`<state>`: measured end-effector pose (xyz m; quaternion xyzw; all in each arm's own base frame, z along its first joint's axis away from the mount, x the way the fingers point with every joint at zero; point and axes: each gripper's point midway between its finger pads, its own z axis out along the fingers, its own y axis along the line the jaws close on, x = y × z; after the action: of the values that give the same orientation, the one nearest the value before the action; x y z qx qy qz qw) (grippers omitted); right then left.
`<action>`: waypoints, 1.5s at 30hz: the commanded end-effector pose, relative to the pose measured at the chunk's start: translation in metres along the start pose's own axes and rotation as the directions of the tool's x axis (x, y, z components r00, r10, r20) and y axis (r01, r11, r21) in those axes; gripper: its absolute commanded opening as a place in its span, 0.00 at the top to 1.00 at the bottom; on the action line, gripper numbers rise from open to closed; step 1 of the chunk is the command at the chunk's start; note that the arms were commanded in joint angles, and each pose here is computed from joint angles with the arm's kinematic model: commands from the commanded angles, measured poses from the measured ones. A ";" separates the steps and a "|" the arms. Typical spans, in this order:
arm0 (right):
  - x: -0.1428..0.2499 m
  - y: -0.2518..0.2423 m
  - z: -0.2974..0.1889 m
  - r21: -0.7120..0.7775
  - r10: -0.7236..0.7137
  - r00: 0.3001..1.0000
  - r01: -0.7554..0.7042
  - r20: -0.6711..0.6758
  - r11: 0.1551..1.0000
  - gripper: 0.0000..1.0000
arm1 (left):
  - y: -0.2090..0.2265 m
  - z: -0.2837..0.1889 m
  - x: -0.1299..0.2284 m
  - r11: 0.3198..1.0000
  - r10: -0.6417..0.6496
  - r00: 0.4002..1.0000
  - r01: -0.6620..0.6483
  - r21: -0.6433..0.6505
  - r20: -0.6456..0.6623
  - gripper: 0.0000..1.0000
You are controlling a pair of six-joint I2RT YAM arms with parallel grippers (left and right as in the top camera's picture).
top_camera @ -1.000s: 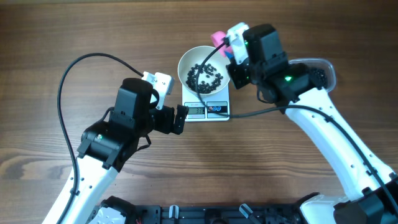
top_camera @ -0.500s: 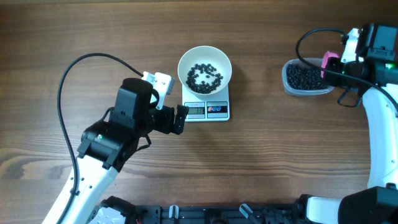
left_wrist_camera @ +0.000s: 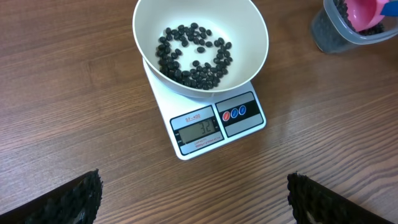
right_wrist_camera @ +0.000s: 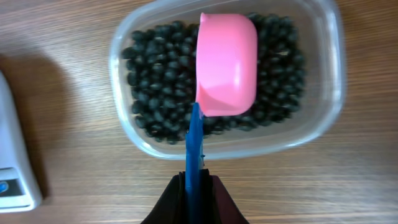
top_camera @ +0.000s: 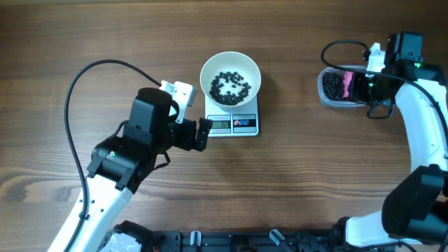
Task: Scoop item into bowl and weigh 150g on scale
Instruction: 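Move the empty scoop back and lower it into the bean container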
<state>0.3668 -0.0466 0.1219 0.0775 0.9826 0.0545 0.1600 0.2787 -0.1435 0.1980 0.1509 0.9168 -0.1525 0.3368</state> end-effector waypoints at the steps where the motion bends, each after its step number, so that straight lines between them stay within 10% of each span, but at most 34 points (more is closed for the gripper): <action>1: 0.006 0.023 0.008 -0.134 -0.010 0.999 0.005 -0.035 0.991 0.96 | 0.001 0.000 -0.002 1.000 -0.004 1.000 0.004 -0.007 0.003 0.00; 45: 0.003 0.003 -0.006 -0.395 0.123 0.992 -0.120 -0.017 0.911 0.96 | 0.001 0.000 -0.002 1.000 -0.004 1.000 0.004 -0.007 0.003 0.00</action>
<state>0.3623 -0.0478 0.1325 0.0993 0.9503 0.2345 0.1790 0.2787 -0.1435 0.1980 0.1509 0.9168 -0.1525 0.3368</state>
